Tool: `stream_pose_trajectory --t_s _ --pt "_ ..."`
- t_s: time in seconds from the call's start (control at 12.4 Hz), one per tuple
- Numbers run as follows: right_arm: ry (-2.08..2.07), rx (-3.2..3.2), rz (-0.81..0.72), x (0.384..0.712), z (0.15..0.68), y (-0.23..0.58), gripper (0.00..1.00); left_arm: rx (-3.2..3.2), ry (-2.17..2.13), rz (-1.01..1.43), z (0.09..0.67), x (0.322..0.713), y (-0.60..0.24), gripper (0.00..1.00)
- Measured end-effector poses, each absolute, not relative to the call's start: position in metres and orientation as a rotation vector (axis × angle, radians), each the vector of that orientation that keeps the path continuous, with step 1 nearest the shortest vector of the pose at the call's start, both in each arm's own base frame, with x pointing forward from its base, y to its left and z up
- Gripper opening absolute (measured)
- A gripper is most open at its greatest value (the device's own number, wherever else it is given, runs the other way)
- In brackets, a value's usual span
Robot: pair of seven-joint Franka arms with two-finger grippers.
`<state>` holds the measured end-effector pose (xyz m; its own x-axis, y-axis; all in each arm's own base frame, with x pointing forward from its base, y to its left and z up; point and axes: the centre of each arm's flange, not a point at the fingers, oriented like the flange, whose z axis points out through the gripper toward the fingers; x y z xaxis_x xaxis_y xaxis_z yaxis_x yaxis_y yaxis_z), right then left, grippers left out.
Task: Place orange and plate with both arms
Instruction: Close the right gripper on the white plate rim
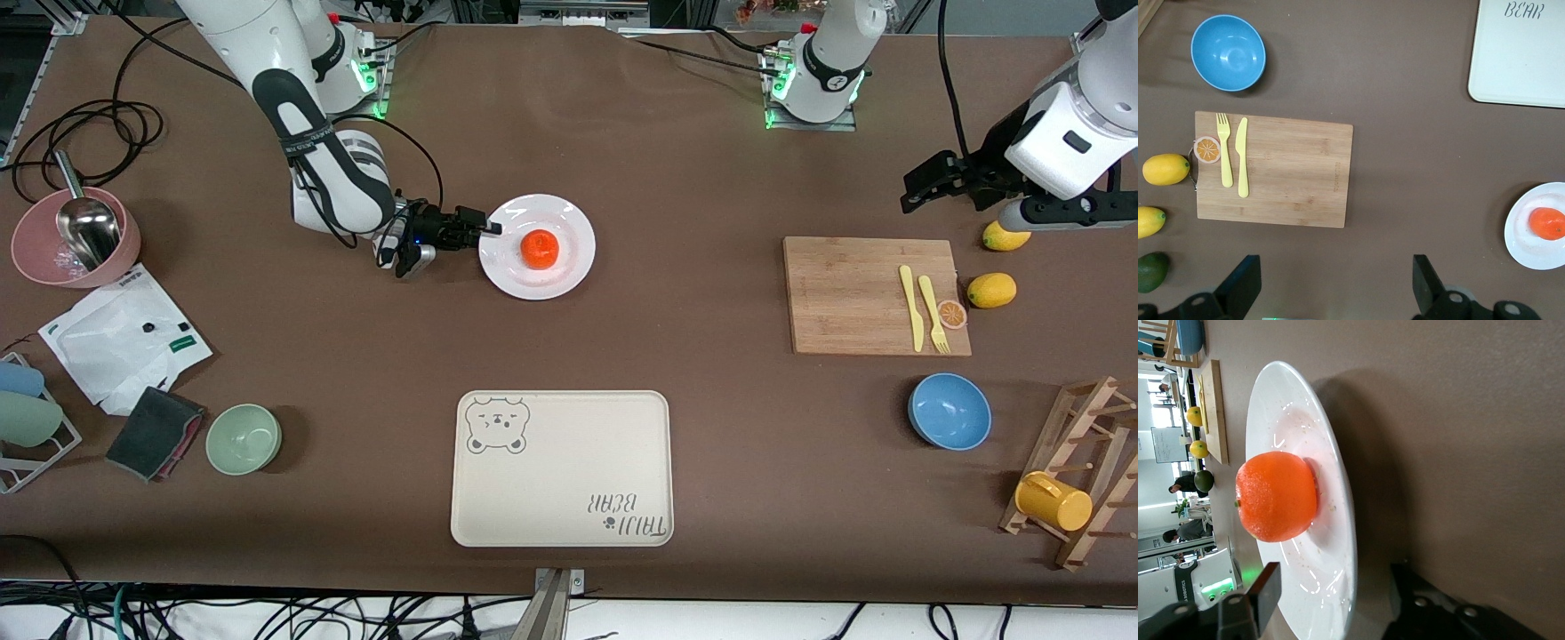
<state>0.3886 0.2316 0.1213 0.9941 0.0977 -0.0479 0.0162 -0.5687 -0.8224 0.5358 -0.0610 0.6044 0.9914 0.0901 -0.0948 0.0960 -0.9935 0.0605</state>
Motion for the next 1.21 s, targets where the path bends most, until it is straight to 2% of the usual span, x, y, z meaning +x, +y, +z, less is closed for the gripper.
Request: stream_pose_trajectory --t_s 0.08,0.24,0.32,0.4,0.89,1.05,1.13,1.21 --pt "-0.081 -2.174 0.108 0.3882 0.1214 0.2325 0.68 3.070 0.148 -0.142 0.6045 0.5359 -0.0595 1.00" --pt "-0.081 -2.174 0.108 0.3879 0.1214 0.2329 0.54 3.069 0.155 -0.142 0.6048 0.5361 -0.0570 1.00" --pt "-0.081 -2.174 0.108 0.3880 0.1214 0.2329 0.52 3.069 0.155 -0.142 0.6048 0.5361 -0.0570 1.00" --pt "-0.081 -2.174 0.108 0.3880 0.1214 0.2329 0.43 3.069 0.155 -0.143 0.6048 0.5361 -0.0569 1.00" --pt "-0.081 -2.174 0.106 0.3880 0.1213 0.2329 0.32 3.068 0.174 -0.143 0.6046 0.5367 -0.0504 1.00" --pt "-0.083 -2.174 0.106 0.3880 0.1214 0.2329 0.20 3.068 0.174 -0.143 0.6047 0.5367 -0.0502 1.00" --pt "-0.084 -2.174 0.105 0.3880 0.1214 0.2329 0.18 3.068 0.174 -0.143 0.6047 0.5367 -0.0502 1.00" --pt "-0.084 -2.174 0.105 0.3881 0.1214 0.2329 0.08 3.068 0.174 -0.143 0.6047 0.5367 -0.0502 1.00"
